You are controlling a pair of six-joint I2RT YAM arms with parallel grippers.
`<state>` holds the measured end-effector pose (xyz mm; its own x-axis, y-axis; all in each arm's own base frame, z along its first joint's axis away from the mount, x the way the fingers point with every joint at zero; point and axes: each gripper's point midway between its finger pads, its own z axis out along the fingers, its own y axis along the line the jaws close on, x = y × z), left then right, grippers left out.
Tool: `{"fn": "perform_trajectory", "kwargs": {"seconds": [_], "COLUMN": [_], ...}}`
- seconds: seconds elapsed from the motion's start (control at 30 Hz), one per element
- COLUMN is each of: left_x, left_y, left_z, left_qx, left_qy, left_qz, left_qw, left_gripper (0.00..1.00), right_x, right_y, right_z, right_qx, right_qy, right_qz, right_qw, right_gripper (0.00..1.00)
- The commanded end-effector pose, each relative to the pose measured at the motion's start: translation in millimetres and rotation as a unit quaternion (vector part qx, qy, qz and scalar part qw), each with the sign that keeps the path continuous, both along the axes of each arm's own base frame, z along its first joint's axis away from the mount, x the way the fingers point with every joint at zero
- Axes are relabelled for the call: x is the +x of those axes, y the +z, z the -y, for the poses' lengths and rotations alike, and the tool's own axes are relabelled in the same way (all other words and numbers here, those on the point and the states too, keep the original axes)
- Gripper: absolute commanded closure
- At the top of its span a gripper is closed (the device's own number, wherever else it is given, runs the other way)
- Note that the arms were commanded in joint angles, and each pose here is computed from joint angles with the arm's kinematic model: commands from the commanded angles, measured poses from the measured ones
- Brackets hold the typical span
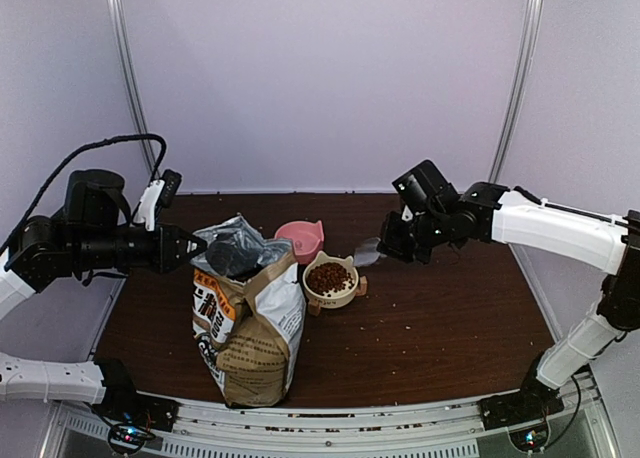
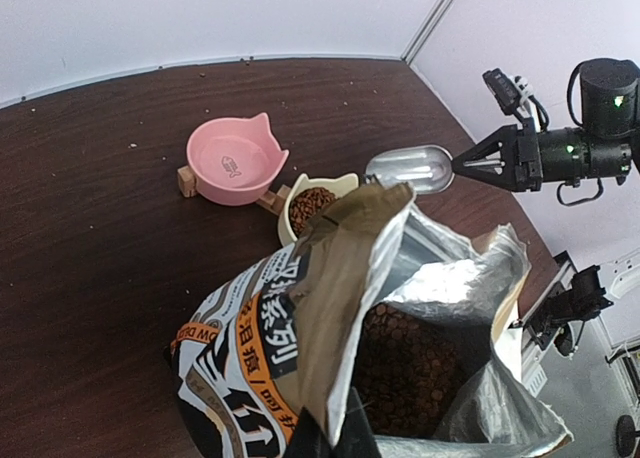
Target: Serve the pet food
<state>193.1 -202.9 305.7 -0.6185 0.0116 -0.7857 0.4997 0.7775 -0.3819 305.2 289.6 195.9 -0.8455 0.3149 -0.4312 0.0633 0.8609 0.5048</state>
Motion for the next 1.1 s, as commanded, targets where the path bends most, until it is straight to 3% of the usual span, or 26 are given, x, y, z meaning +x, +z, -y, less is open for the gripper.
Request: {"fn": "perform_trajectory", "kwargs": {"seconds": [0.0,0.27,0.37,0.47,0.57,0.8,1.07], "left_x": [13,5,3,-4,-5,-7,-29], "left_y": [87,108,109,112,112,105,101], "left_z": [8,39,57,76,89,103,134], "left_qx": [-0.106,-0.117,-0.111,-0.106,-0.100,-0.090,-0.069], "left_qy": [0.002,-0.080,-0.107,-0.130,-0.134,-0.139,-0.212], "left_qz": [0.114,0.134,0.130,0.129,0.127,0.113,0.117], "left_qw": [0.988,0.981,0.979,0.977,0.978,0.980,0.968], "left_gripper": [1.00,1.00,1.00,1.00,1.00,1.00,1.00], "right_x": [-3,-51,-81,-117,-137,-155,-129], "right_y": [35,154,194,218,221,188,130], "right_z": [10,-2,-17,-40,-57,-77,-82], "right_qx": [-0.071,-0.029,0.023,0.085,0.099,0.021,-0.197], "right_qy": [0.026,0.126,0.178,0.246,0.292,0.360,0.334], "right_qz": [0.063,0.200,0.238,0.253,0.254,0.240,0.181], "right_qw": [0.995,0.971,0.955,0.932,0.917,0.901,0.904], "right_gripper": [1.00,1.00,1.00,1.00,1.00,1.00,1.00]}}
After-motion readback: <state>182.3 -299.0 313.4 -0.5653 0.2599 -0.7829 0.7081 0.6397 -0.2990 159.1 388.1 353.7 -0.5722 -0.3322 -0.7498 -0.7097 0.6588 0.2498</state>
